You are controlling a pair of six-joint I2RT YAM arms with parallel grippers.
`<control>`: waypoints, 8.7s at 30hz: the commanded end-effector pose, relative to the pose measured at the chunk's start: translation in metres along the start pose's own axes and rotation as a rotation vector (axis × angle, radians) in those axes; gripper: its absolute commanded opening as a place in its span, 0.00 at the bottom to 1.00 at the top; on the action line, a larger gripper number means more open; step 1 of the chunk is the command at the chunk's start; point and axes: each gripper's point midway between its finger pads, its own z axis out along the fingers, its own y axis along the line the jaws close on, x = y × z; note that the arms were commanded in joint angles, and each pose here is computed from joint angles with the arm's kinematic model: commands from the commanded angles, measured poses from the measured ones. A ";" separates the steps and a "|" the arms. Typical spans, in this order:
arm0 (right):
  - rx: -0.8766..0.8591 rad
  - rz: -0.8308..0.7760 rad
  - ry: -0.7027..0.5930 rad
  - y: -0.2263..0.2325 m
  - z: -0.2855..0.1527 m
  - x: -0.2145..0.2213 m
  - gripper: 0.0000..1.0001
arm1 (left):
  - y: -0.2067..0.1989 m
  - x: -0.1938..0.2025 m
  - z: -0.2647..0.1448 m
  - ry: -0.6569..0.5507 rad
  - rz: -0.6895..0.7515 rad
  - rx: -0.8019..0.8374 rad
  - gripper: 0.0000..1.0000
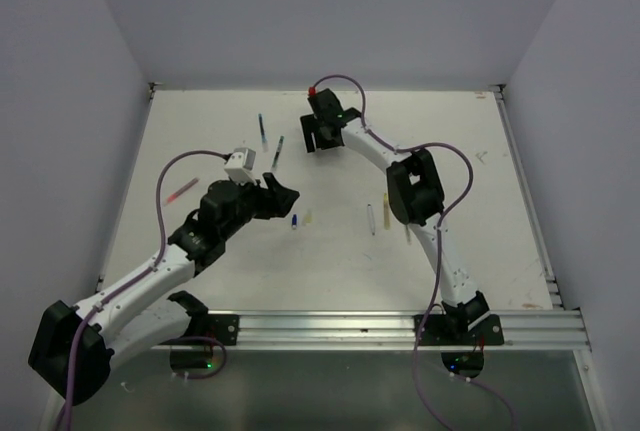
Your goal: Open the pen caps
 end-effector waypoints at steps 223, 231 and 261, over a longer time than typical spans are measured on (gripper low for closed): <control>-0.188 0.104 -0.279 -0.012 -0.293 0.096 0.57 | 0.164 -0.019 0.133 0.253 0.202 -0.478 0.58; -0.193 0.107 -0.264 -0.013 -0.287 0.109 0.57 | 0.179 -0.011 0.140 0.282 0.257 -0.511 0.57; -0.272 0.154 -0.199 0.013 -0.274 0.106 0.59 | 0.149 -0.005 0.125 0.262 0.174 -0.379 0.00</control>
